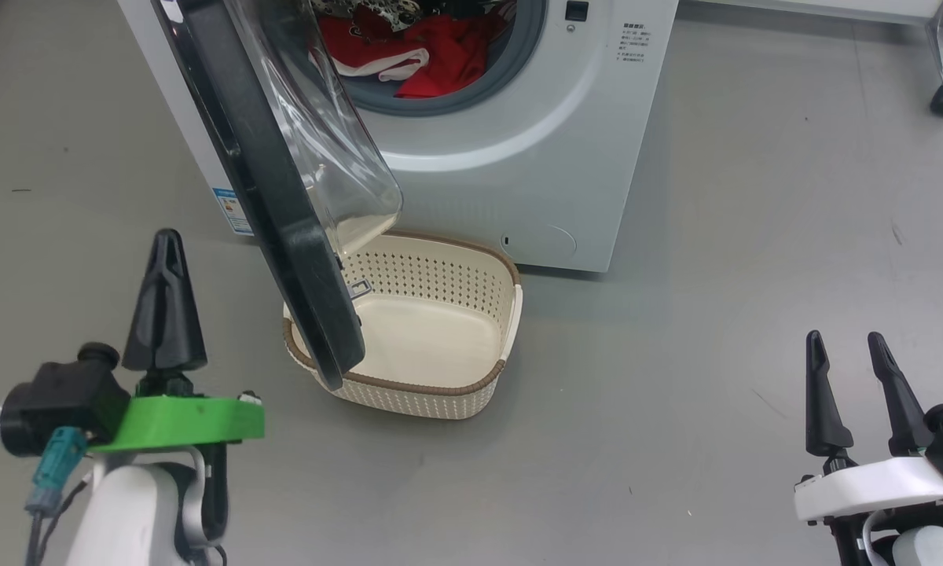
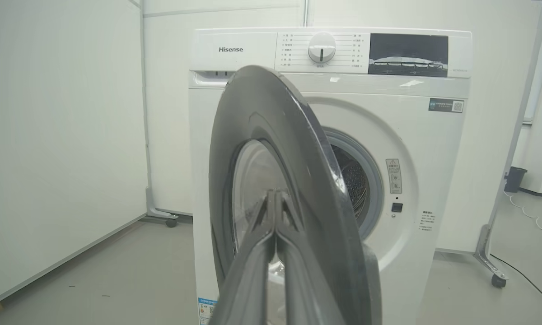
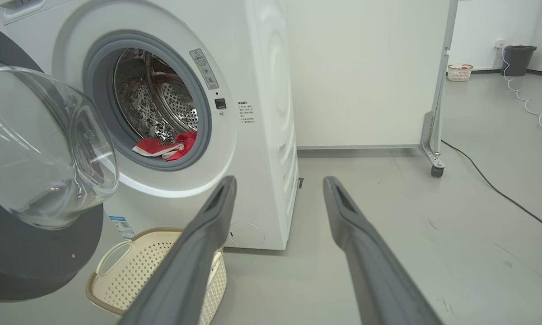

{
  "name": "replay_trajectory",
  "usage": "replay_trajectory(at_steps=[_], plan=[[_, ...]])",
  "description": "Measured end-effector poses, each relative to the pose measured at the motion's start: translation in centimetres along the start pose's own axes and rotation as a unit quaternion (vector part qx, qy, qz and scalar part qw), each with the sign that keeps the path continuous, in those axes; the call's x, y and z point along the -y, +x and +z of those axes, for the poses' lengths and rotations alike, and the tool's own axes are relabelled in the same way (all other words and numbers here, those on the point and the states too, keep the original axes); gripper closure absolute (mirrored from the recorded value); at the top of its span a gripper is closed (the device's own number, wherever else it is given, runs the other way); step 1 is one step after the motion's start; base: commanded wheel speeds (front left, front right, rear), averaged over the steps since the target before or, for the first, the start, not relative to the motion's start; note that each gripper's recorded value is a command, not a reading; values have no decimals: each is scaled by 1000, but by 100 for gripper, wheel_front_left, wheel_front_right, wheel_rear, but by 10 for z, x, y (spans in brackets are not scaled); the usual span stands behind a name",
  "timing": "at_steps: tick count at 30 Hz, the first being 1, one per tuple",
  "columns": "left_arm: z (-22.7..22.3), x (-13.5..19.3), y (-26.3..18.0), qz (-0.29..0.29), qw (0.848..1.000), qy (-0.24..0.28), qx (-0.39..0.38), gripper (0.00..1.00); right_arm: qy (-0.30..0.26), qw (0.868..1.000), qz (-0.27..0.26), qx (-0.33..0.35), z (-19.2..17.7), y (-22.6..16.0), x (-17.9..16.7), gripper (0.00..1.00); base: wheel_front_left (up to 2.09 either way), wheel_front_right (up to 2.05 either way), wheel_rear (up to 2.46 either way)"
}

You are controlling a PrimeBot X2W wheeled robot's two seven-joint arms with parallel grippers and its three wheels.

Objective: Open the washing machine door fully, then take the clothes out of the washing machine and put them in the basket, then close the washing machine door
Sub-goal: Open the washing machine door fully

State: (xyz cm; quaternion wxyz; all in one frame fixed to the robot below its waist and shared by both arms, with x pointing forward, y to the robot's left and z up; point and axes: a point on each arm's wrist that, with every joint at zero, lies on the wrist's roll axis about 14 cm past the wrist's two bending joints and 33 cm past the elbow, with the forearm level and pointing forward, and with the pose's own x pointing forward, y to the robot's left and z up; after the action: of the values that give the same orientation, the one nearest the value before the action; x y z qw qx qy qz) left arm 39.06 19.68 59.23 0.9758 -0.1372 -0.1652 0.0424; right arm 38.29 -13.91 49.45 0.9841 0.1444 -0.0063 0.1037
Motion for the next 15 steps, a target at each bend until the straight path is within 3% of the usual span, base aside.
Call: replay_trajectory(at_steps=[15], plan=[[92, 39, 36, -75, 986, 19, 148, 100, -5, 1000, -3, 1, 0, -4, 0, 0, 0, 0, 0]])
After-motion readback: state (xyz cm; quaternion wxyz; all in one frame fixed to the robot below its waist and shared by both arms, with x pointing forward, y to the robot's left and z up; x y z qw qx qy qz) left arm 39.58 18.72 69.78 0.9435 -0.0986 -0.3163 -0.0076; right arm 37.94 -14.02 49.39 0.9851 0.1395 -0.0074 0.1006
